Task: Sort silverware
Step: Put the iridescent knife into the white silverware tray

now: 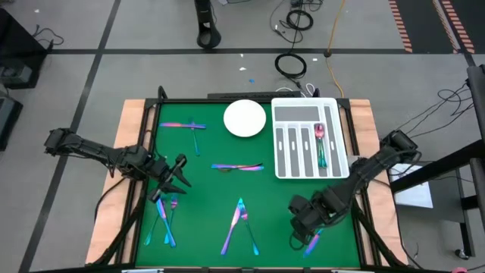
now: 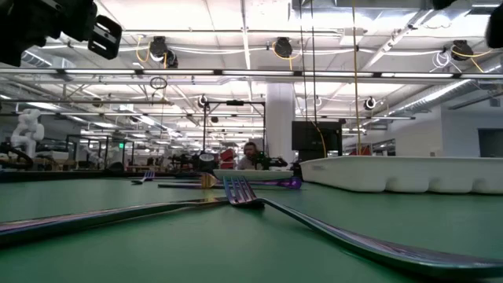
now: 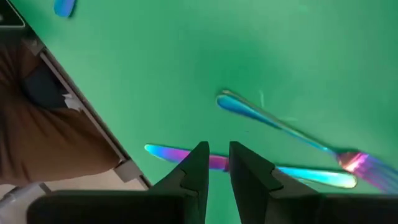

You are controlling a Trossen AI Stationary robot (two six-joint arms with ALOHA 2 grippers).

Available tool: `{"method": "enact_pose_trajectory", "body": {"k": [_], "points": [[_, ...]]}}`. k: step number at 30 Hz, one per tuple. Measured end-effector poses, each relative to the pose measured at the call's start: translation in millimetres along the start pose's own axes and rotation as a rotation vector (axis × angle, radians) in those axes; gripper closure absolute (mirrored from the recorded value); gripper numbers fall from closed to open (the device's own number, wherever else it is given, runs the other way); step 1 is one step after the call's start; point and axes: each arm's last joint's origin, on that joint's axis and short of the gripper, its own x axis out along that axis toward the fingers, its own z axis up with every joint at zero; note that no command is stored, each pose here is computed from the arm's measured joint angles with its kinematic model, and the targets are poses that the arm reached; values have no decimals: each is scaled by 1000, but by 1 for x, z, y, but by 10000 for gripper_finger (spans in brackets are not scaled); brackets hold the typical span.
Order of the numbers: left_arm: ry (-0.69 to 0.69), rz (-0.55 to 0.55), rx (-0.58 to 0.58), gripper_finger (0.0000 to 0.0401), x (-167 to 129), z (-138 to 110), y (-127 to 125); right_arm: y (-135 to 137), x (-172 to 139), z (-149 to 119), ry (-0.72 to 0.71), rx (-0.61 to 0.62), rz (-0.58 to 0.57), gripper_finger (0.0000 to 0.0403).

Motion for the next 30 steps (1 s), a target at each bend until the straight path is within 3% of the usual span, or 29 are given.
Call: {"method": "enact_pose_trajectory", "body": {"k": [8, 12, 18, 23, 30], "points": [[-87, 19, 133, 280, 0, 9, 0, 6, 2, -23, 18, 68, -4, 351], [-102, 21, 156, 280, -1, 10, 0, 6, 3, -34, 27, 223, -23, 351], [-102, 25, 172, 280, -1, 10, 0, -1, 13, -52, 40, 543, -171, 351], [-100, 26, 169, 280, -1, 10, 0, -13, 27, -59, 13, 731, -239, 350], [-100, 26, 163, 280, -1, 10, 0, -25, 48, -60, 7, 765, -252, 305]]}}
